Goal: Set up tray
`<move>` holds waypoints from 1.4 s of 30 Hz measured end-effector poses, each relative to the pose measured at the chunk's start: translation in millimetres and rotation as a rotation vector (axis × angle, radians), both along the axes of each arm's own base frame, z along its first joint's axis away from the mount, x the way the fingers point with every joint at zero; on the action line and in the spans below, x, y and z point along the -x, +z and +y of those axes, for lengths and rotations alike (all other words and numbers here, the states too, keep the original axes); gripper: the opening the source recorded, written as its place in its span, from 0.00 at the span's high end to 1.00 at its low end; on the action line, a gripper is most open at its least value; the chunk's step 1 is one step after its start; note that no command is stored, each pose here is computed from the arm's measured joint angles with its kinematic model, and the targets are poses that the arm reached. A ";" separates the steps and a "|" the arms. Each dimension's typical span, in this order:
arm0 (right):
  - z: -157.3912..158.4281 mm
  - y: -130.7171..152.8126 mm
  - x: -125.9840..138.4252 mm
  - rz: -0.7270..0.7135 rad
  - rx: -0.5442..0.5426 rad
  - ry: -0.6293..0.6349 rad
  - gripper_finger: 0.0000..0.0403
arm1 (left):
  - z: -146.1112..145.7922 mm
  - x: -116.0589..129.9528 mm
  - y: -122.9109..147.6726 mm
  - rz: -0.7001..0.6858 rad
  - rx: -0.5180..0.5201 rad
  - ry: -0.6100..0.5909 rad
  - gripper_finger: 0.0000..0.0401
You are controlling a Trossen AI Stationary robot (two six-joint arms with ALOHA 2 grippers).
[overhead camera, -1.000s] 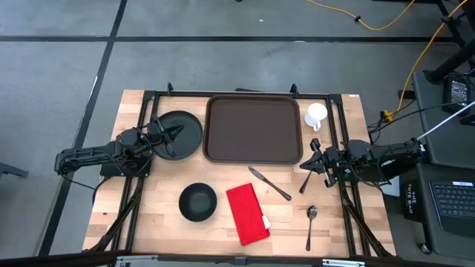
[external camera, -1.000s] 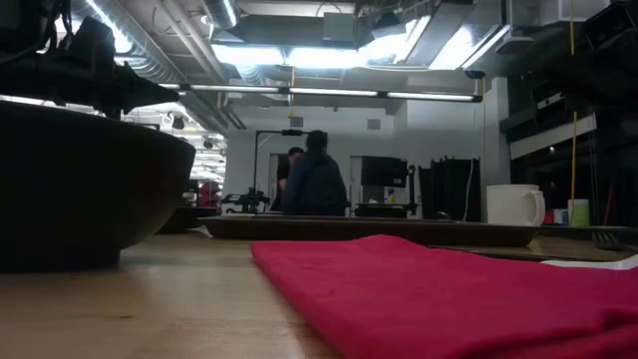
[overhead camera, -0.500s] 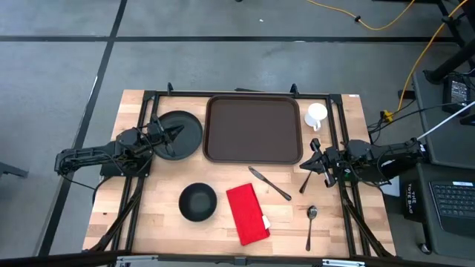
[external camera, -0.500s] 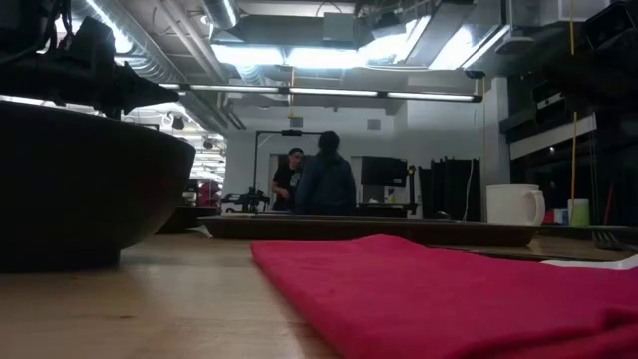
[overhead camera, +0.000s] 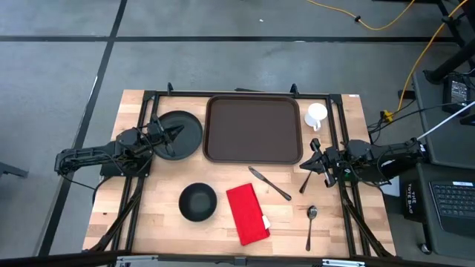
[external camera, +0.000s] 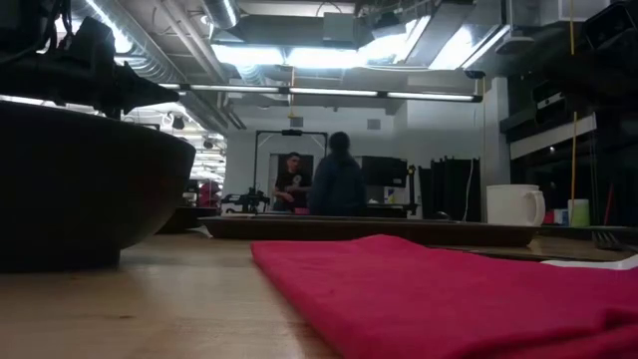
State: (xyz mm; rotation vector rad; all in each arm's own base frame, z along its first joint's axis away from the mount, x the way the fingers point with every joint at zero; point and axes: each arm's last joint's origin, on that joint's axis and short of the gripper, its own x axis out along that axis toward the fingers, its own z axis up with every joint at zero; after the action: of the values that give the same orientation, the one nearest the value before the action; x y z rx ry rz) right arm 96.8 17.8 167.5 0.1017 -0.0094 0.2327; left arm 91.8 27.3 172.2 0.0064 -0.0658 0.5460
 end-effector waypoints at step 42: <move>-7.1 4.4 -0.6 -0.043 -0.020 -0.245 0.94 | 0.0 0.0 0.1 -0.013 0.021 -0.003 0.97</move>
State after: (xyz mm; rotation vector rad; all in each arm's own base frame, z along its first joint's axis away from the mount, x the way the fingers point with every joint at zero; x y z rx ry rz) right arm 97.4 10.7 171.9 0.1140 -0.0662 -0.0102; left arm 91.8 27.2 172.3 -0.0175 -0.0728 0.5441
